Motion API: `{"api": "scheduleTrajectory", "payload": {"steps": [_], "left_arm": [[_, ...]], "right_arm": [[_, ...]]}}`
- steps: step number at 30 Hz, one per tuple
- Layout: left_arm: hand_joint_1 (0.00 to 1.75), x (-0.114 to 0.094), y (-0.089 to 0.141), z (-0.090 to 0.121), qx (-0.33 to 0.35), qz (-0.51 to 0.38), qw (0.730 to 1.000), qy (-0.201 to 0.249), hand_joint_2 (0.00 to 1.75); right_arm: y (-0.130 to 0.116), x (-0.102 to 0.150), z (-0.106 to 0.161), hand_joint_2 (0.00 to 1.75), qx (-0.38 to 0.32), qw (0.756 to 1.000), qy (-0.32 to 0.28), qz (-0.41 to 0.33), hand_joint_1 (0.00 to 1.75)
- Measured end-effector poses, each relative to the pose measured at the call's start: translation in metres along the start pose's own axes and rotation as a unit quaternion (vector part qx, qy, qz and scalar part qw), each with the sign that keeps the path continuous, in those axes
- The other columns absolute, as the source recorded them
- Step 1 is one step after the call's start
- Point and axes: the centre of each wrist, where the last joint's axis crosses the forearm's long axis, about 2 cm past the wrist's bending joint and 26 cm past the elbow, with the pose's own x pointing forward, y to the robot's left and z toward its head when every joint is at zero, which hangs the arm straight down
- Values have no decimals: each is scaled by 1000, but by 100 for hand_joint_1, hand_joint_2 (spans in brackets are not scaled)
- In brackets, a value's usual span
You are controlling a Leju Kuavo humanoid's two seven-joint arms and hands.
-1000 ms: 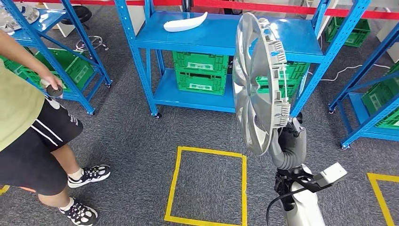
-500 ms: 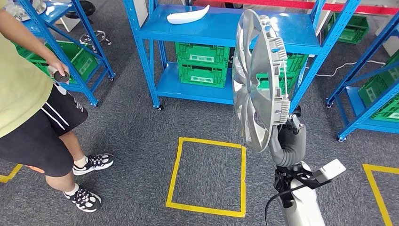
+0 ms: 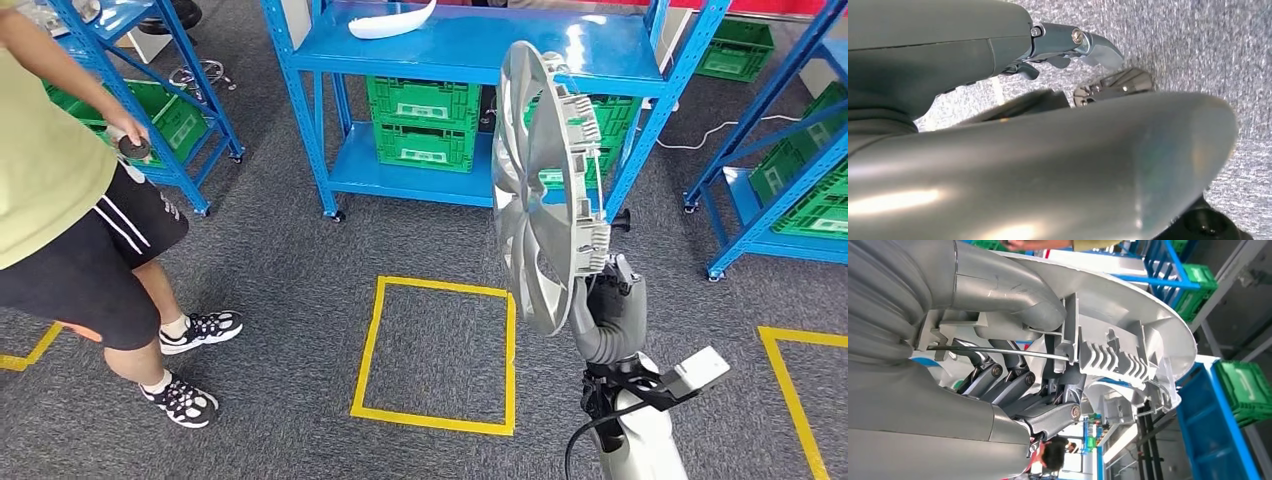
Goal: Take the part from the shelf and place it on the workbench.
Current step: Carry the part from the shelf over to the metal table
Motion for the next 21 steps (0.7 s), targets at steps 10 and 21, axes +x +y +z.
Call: {"api": "scheduleTrajectory", "payload": {"steps": [10, 21], "left_arm": [[0, 0, -3, 0, -5, -2, 1000, 3, 0], [0, -2, -4, 0, -6, -2, 1000, 4, 0]], "right_arm": [[1, 2, 6, 175, -1, 1000, 4, 2, 175], [1, 4, 7, 175, -2, 1000, 2, 3, 175]]}}
